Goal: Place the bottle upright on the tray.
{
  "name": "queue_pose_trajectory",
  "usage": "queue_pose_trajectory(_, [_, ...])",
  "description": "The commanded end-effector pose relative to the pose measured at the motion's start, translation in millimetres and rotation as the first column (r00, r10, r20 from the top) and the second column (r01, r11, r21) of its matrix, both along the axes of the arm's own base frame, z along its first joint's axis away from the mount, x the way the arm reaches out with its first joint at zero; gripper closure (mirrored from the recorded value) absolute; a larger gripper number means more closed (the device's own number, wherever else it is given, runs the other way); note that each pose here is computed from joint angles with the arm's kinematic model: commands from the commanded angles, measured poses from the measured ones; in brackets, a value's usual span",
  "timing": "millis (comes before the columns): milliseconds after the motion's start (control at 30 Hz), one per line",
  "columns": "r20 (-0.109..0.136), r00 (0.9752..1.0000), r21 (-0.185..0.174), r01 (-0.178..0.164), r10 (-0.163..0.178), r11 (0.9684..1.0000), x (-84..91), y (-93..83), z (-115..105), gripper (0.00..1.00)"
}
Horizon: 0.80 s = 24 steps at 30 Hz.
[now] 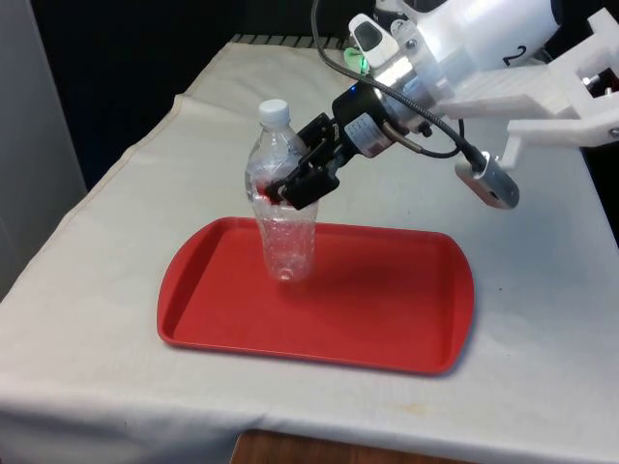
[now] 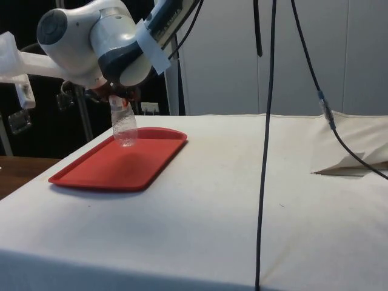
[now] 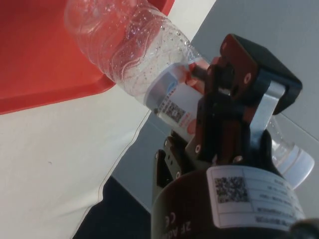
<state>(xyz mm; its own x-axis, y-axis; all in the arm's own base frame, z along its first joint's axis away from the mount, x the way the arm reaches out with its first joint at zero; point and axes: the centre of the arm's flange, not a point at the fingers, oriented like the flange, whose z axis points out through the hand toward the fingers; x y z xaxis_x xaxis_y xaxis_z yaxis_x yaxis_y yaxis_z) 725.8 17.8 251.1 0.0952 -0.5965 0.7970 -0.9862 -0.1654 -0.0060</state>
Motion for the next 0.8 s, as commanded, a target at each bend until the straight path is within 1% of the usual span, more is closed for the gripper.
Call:
queue_pose_trajectory(0, [-0.001,1.0,0.001,-0.001,0.001,1.0,0.4,0.1,0,1.0])
queue_pose_trajectory(100, [-0.003,1.0,-0.002,0.001,-0.001,1.0,-0.2,-0.3,0,1.0])
queue_pose_trajectory(367, [-0.011,0.9999,0.009,0.001,-0.001,1.0,-0.2,-0.3,-10,1.0])
queue_pose_trajectory(400, [-0.013,0.9999,-0.003,0.001,-0.001,1.0,-1.2,-0.1,-8,1.0])
queue_pose_trajectory(433, [-0.013,0.9999,0.009,0.001,-0.001,1.0,-0.3,-0.2,-11,1.0])
queue_pose_trajectory(633, [-0.018,0.9998,0.014,0.002,-0.001,0.9999,-0.5,-0.1,-19,1.0])
queue_pose_trajectory(667, [-0.021,0.9998,0.0,0.002,-0.002,1.0,-2.0,-0.1,-18,1.0])
queue_pose_trajectory(700, [-0.019,0.9998,0.014,0.002,-0.001,0.9999,-0.6,-0.1,-20,1.0])
queue_pose_trajectory(767, [-0.02,0.9998,0.016,0.002,-0.001,0.9999,-0.7,0.0,-22,1.0])
